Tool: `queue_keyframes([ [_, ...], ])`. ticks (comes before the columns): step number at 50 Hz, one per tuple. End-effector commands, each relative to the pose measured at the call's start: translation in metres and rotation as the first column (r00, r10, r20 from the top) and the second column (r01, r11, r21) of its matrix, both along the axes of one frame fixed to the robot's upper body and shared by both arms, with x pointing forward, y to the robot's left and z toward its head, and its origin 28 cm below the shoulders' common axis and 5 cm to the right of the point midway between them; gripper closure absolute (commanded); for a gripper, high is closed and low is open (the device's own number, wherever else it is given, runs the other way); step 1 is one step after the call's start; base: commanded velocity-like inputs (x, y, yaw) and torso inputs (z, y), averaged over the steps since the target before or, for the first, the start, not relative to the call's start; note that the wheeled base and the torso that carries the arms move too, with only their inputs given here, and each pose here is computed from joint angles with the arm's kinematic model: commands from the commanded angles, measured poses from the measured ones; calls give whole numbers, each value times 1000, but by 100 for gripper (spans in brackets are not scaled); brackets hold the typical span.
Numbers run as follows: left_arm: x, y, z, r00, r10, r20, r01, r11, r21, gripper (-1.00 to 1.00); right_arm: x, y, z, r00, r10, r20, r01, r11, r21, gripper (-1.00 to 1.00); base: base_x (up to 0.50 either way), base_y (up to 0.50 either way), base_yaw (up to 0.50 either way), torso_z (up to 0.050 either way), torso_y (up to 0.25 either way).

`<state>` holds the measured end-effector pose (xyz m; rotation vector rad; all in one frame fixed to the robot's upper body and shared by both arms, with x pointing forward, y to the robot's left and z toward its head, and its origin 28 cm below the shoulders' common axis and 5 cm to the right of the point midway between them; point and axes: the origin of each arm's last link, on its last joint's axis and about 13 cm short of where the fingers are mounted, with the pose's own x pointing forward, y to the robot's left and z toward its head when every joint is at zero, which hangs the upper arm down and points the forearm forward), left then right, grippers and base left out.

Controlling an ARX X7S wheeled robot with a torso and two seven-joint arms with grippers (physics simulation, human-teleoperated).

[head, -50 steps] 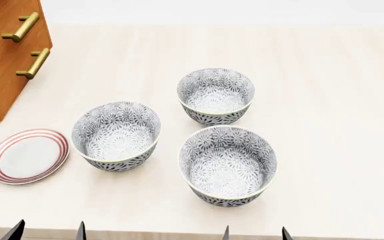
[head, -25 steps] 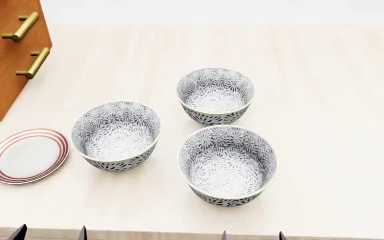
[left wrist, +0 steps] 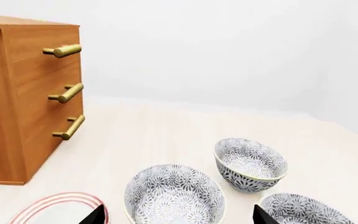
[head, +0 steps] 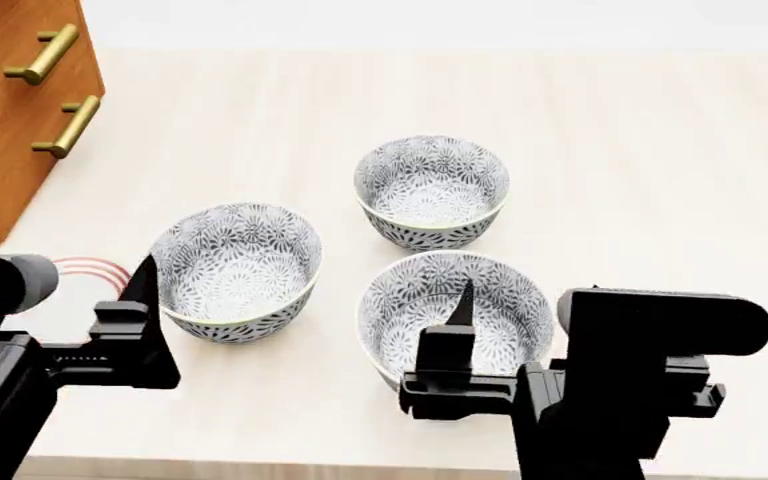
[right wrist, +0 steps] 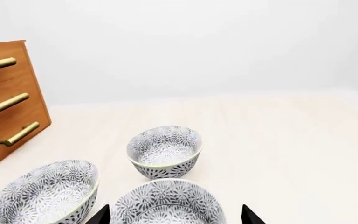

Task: Stack the bowl at the front on the bowl in the middle.

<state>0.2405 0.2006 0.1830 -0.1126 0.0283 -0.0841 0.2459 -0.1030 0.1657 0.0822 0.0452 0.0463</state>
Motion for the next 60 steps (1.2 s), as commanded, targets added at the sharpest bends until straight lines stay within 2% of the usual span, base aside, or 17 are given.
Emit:
queue_keyframes([
  [1, -4, 0, 56, 997, -28, 78, 27, 999, 17, -100, 1, -9, 54, 1000, 12, 11, -12, 1000, -21, -100, 0, 0, 0, 0, 0],
  [6, -1, 0, 54, 997, -15, 82, 12, 999, 34, -100, 2, -10, 56, 1000, 15, 6, -14, 999, -42, -100, 0, 0, 0, 0, 0],
  [14, 2, 2, 56, 996, 7, 92, -11, 999, 42, -100, 4, -10, 59, 1000, -13, 14, 13, 1000, -25, -100, 0, 0, 0, 0, 0],
  [16, 2, 2, 56, 996, 7, 92, -11, 999, 43, -100, 4, -10, 59, 999, -48, 8, 48, 998, -33, -100, 0, 0, 0, 0, 0],
  [19, 1, 3, 55, 996, 8, 92, -12, 999, 42, -100, 4, -8, 56, 999, -48, 10, 49, 997, -62, -100, 0, 500, 0, 0, 0],
  [31, 1, 2, 53, 996, -1, 86, -3, 999, 43, -100, 5, -6, 54, 999, -40, 2, 40, 998, -51, -100, 0, 375, 0, 0, 0],
  [34, 2, 2, 51, 997, 0, 83, -4, 999, 46, -100, 5, -5, 54, 1000, 8, 0, -8, 999, -35, -100, 0, 0, 0, 0, 0],
  [44, 2, 2, 53, 996, -2, 93, -3, 999, 48, -100, 5, -2, 59, 1000, -2, -4, 2, 998, -69, -100, 500, 0, 0, 0, 0],
  [60, 1, 2, 52, 996, -3, 93, -2, 998, 56, -100, 5, -3, 59, 1000, 5, -1, -5, 997, -77, -100, 500, 0, 0, 0, 0],
])
